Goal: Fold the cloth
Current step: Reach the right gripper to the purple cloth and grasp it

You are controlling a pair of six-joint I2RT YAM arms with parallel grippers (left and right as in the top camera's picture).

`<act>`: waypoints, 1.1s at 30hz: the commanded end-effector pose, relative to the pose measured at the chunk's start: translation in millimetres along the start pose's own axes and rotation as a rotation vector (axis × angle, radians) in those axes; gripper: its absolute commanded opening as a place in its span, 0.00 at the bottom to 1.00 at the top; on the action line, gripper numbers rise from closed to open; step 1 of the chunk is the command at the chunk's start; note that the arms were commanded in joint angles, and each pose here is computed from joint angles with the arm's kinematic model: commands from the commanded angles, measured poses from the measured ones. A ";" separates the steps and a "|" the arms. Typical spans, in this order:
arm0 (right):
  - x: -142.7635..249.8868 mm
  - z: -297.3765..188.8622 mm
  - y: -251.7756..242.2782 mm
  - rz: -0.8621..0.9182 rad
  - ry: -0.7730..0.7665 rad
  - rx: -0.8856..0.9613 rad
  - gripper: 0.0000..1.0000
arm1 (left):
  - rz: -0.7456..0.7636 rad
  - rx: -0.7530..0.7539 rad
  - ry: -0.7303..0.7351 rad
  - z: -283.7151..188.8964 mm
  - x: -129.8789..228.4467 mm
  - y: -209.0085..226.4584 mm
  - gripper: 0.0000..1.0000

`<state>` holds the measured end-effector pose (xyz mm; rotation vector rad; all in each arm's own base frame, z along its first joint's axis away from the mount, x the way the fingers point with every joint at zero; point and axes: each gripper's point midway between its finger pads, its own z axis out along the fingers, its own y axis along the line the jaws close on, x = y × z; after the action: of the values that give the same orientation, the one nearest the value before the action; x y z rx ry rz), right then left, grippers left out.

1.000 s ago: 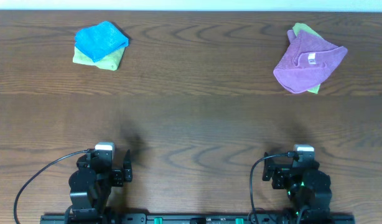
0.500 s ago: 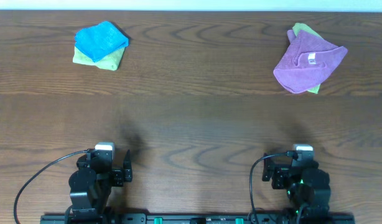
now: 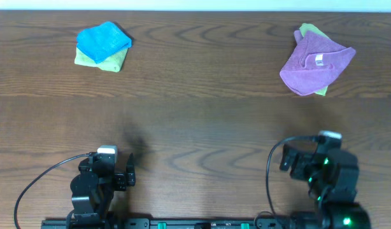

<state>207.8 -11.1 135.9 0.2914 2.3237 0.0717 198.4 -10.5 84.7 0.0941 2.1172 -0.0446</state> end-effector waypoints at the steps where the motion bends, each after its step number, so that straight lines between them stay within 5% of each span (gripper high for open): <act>1: -29.1 -6.5 -3.7 0.071 0.016 0.036 0.99 | 0.016 0.000 -0.003 0.7 0.8 -0.2 0.95; 19: -192.8 69.8 -47.3 0.209 0.220 0.189 0.99 | 0.016 0.000 -0.003 0.7 0.8 -0.2 0.95; 33: -244.9 194.7 -59.4 0.201 0.135 0.140 0.99 | 0.016 0.000 -0.003 0.7 0.8 -0.2 0.95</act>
<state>488.5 -129.0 173.9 0.6076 2.4365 0.0092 198.4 -10.5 84.9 0.0941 2.1161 -0.0445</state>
